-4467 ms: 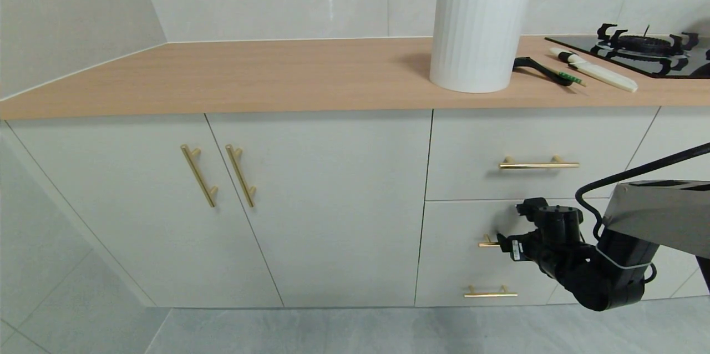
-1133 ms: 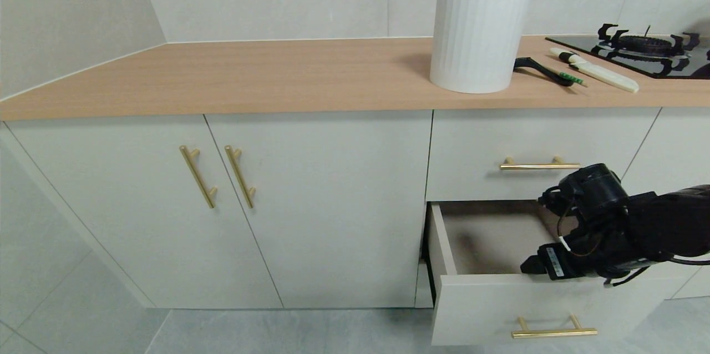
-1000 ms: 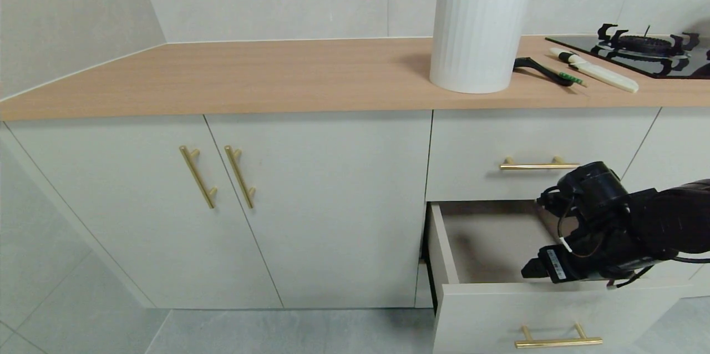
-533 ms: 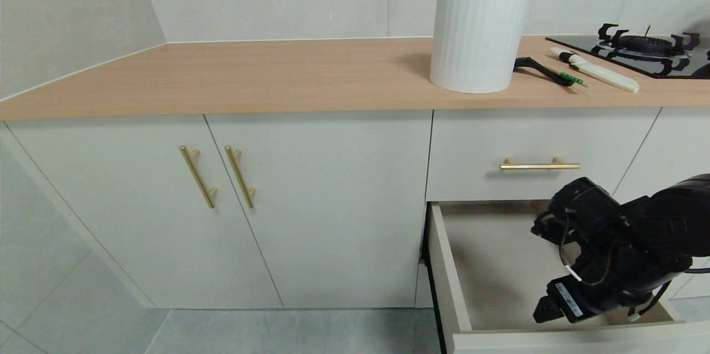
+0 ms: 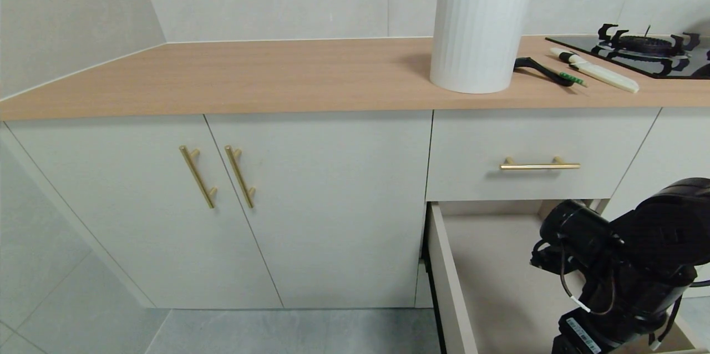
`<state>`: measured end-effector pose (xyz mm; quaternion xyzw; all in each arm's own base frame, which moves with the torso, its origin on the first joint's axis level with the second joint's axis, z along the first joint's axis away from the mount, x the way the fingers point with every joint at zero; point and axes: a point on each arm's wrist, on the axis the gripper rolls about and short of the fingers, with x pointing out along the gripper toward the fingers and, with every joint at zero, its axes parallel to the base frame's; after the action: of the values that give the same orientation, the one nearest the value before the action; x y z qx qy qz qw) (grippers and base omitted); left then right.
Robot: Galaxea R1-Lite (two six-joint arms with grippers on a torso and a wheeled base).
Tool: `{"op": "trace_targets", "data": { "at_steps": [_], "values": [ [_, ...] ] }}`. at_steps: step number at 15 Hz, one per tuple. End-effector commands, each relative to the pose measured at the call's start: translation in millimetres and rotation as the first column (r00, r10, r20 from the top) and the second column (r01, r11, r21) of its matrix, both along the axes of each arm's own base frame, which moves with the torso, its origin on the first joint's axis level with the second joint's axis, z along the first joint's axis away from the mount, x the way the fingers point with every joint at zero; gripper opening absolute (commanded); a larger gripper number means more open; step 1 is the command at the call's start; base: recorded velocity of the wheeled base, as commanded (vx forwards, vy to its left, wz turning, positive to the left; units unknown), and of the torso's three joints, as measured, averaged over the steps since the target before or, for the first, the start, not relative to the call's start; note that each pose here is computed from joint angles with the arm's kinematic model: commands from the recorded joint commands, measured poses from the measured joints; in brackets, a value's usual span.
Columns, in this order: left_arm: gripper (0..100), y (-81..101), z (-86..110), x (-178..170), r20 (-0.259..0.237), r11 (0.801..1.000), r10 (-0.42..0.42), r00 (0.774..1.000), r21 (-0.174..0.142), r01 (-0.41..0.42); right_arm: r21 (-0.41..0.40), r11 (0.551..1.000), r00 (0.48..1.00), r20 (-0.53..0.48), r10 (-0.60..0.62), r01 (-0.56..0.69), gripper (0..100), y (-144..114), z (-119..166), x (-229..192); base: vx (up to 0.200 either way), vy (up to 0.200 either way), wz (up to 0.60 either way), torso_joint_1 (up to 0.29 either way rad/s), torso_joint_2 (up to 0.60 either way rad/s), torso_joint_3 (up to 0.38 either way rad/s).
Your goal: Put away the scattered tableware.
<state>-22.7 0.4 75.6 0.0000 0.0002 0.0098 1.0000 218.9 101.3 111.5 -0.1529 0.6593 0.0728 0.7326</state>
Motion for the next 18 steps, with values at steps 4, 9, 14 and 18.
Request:
{"op": "trace_targets", "data": {
  "at_steps": [4,9,14,18],
  "values": [
    [100,0.0,0.1,0.1,-0.001,1.0,0.0,1.0,0.0,0.0,-0.015,1.0,0.999,-0.034,0.016,-0.016,100,3.0,-2.3,-2.3,0.0,0.0,0.0,0.0,0.0,0.0],
    [100,0.0,0.1,0.1,-0.001,1.0,0.0,1.0,0.0,0.0,0.071,0.997,1.0,-0.014,0.017,-0.016,100,0.1,28.5,-11.6,0.0,0.0,0.0,0.0,0.0,0.0],
    [100,0.0,0.1,0.1,-0.001,1.0,0.0,1.0,0.0,0.0,0.266,0.962,0.966,0.227,-0.128,0.065,100,-23.1,93.9,-13.0,0.0,0.0,0.0,0.0,0.0,0.0],
    [100,0.0,0.1,0.1,-0.001,1.0,0.0,1.0,0.0,0.0,0.4,0.914,0.889,0.396,-0.231,0.059,100,-48.2,129.3,-24.2,0.0,0.0,0.0,0.0,0.0,0.0]
  ]
}}
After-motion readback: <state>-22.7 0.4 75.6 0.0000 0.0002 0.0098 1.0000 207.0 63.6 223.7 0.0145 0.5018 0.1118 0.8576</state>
